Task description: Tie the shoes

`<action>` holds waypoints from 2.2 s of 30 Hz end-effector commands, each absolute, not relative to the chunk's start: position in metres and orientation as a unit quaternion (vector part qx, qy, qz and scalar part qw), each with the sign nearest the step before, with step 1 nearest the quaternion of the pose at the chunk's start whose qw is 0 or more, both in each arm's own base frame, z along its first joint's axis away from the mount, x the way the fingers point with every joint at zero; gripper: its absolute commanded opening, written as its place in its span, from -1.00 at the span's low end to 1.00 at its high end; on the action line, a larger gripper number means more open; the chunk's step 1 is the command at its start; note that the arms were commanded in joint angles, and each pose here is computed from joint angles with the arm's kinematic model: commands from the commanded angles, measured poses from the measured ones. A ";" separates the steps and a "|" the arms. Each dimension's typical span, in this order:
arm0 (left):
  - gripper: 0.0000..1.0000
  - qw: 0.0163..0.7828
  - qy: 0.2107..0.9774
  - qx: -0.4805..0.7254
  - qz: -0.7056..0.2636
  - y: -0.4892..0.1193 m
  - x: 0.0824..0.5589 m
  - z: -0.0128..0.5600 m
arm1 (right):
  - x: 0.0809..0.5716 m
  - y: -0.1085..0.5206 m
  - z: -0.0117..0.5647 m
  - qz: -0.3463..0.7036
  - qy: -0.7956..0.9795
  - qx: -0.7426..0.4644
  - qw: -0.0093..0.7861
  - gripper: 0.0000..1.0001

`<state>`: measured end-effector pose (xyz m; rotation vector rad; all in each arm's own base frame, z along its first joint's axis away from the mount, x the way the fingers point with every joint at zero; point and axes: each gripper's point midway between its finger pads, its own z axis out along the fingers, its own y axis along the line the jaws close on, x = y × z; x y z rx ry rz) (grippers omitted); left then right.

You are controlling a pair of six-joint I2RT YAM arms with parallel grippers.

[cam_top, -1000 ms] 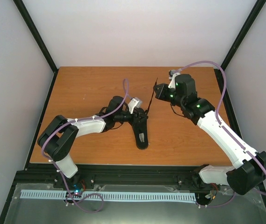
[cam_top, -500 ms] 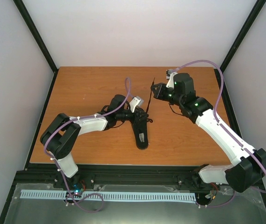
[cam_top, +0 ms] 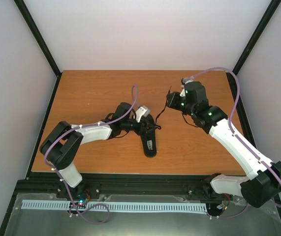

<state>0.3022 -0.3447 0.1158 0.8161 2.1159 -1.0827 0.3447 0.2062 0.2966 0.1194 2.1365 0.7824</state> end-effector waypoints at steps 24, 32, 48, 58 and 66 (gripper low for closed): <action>0.19 0.238 0.849 0.375 -0.287 -0.382 0.301 0.099 | 0.243 0.073 0.156 0.079 0.916 0.206 0.335 -0.94; 0.17 0.230 0.853 0.409 -0.229 -0.393 0.296 0.083 | 0.231 0.078 0.139 0.108 0.919 0.208 0.316 -0.94; 0.13 0.247 0.861 0.442 -0.049 -0.383 0.314 0.062 | 0.228 0.092 0.131 0.152 0.917 0.198 0.310 -0.94; 0.21 0.251 0.862 0.438 -0.040 -0.384 0.311 0.077 | 0.211 0.079 0.117 0.124 0.929 0.190 0.292 -0.94; 0.27 0.264 0.868 0.413 -0.082 -0.397 0.310 0.115 | 0.183 0.090 0.073 0.146 0.947 0.195 0.208 -0.95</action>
